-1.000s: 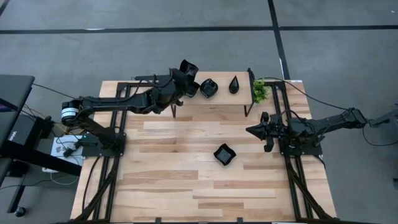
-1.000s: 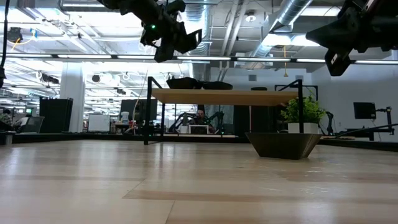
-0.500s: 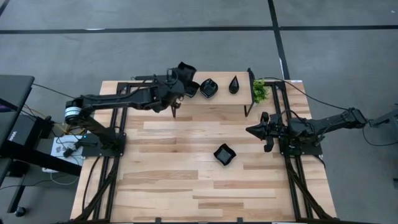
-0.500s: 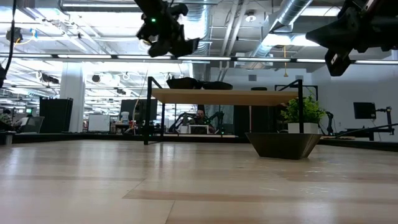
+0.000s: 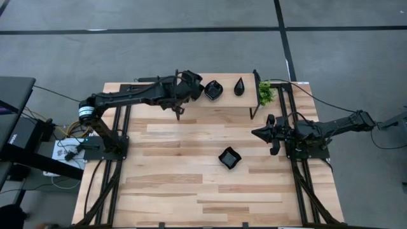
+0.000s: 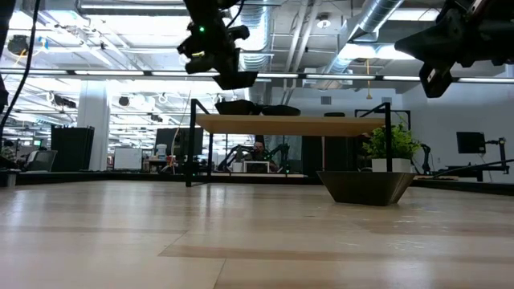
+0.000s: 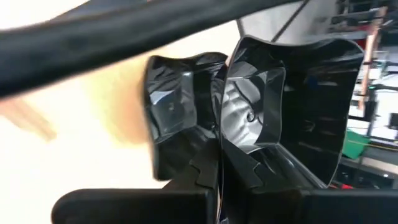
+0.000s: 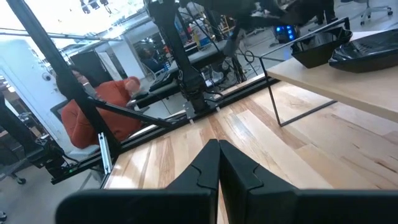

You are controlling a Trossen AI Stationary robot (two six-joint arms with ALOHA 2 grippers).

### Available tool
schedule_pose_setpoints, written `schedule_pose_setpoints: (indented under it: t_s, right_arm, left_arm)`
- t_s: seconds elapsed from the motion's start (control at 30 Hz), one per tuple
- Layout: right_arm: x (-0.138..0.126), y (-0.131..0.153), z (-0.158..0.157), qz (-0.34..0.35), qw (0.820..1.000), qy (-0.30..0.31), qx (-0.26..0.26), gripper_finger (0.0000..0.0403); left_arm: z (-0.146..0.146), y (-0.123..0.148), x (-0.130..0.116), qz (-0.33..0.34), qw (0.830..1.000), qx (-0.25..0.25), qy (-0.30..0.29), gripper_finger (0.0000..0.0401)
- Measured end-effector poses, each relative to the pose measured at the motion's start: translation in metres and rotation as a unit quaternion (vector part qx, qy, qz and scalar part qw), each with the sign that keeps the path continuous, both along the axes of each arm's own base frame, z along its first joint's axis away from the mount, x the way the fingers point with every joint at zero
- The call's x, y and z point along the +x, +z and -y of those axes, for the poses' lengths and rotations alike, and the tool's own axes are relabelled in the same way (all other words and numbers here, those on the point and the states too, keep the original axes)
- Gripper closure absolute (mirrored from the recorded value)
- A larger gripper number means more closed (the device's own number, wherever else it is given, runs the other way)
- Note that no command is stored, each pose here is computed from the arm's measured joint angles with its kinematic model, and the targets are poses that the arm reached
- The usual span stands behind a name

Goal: Pick & Place Mini shaped plates
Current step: Stack the distorted square plate on top of the other distorted square plates on the shelf

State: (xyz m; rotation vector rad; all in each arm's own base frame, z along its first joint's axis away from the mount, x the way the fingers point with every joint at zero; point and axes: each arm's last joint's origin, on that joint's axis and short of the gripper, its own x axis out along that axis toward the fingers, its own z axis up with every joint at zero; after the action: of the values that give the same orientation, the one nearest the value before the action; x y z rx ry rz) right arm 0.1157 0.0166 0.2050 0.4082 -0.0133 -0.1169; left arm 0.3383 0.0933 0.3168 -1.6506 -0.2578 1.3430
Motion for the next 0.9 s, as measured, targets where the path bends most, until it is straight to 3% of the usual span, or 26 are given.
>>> schedule_pose_setpoints:
  t_s: [0.17, 0.9]
  right_arm:
    - [0.0, 0.0, 0.0, 0.0, 1.0, -0.001, 0.0, 0.0403]
    - [0.0, 0.0, 0.0, 0.0, 1.0, 0.0, 0.0, 0.0403]
  left_arm:
    - [-0.005, -0.008, -0.002, -0.02, 0.999, -0.046, -0.002, 0.0393]
    - [-0.011, -0.017, 0.004, -0.026, 0.997, -0.066, -0.015, 0.0393]
